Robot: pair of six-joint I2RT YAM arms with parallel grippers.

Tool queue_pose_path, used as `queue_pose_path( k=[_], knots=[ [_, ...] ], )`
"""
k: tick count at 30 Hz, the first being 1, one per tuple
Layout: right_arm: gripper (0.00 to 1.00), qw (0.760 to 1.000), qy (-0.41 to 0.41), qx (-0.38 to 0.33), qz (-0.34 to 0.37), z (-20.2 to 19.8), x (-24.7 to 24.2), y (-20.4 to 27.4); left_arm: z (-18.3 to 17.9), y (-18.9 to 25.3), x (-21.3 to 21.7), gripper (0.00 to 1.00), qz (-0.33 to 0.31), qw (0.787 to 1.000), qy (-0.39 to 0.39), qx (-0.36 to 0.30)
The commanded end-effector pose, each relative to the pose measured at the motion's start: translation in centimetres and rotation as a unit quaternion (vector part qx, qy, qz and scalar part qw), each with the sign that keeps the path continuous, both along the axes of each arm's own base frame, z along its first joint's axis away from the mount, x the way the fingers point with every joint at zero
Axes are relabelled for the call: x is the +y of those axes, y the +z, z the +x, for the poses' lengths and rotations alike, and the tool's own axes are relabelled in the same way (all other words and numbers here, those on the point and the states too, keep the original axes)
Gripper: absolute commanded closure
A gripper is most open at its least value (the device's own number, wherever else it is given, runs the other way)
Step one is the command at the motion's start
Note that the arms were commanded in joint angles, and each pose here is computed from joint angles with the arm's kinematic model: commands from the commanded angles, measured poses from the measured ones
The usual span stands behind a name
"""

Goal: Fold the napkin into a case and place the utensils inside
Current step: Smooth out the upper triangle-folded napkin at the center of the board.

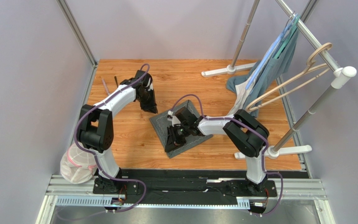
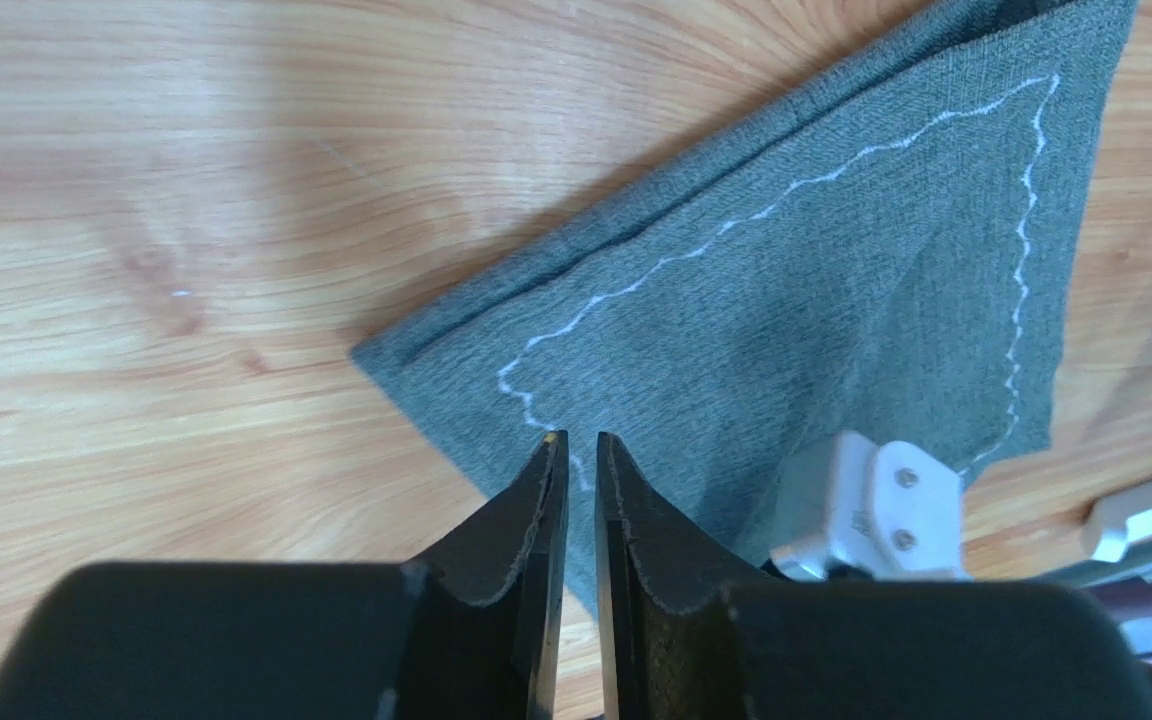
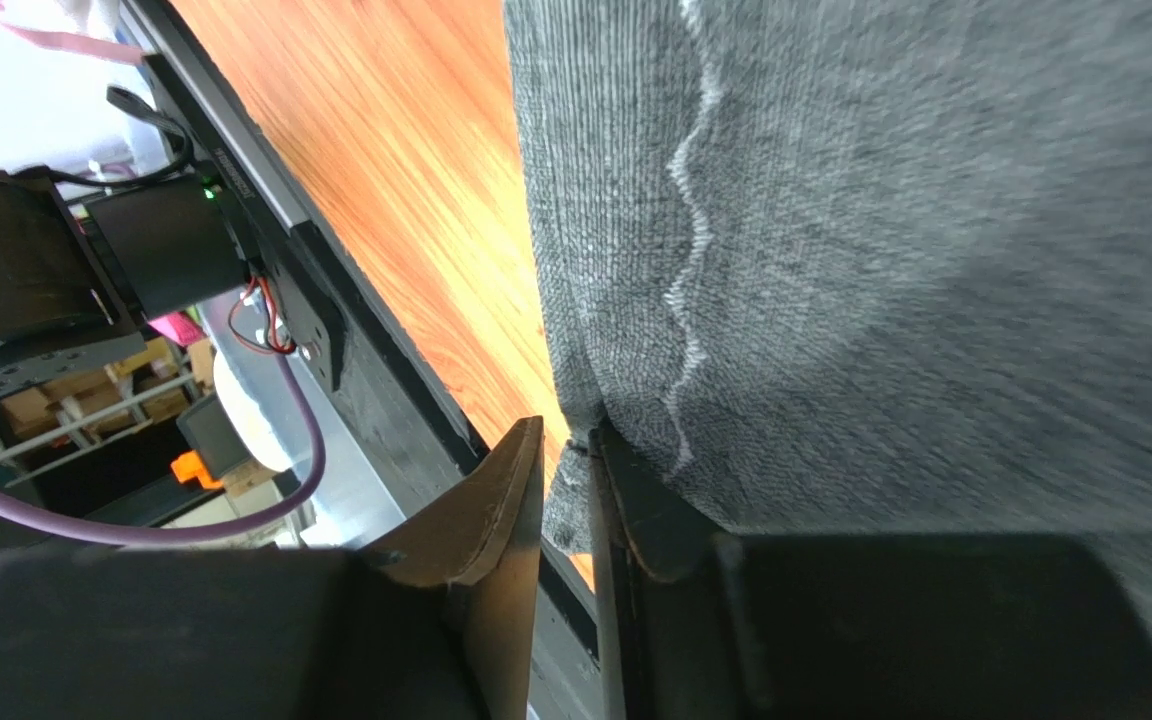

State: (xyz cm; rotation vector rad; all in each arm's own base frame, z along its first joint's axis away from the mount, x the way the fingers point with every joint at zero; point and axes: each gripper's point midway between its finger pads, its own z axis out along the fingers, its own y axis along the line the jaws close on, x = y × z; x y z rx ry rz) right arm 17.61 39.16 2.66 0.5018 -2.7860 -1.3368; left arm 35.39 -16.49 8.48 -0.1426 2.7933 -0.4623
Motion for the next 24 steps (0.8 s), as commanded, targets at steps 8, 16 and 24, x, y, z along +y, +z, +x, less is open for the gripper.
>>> queue_pose_path(
  k=[8, 16, 24],
  knots=[
    [0.72, 0.988, -0.115, -0.098, 0.039, 16.4, -5.9, 7.2, -5.1, 2.9, -4.8, 0.81, -0.064, 0.996, -0.018, -0.063],
    [0.76, 0.980, -0.154, -0.105, 0.067, 24.1, -7.0, 6.8, -10.4, 0.3, -8.4, 0.86, -0.115, 0.991, -0.055, -0.037],
    [0.78, 0.979, -0.172, -0.084, 0.064, 27.9, -7.6, 2.8, -15.6, -5.2, -10.0, 0.89, -0.120, 0.989, -0.080, 0.027]
  ],
)
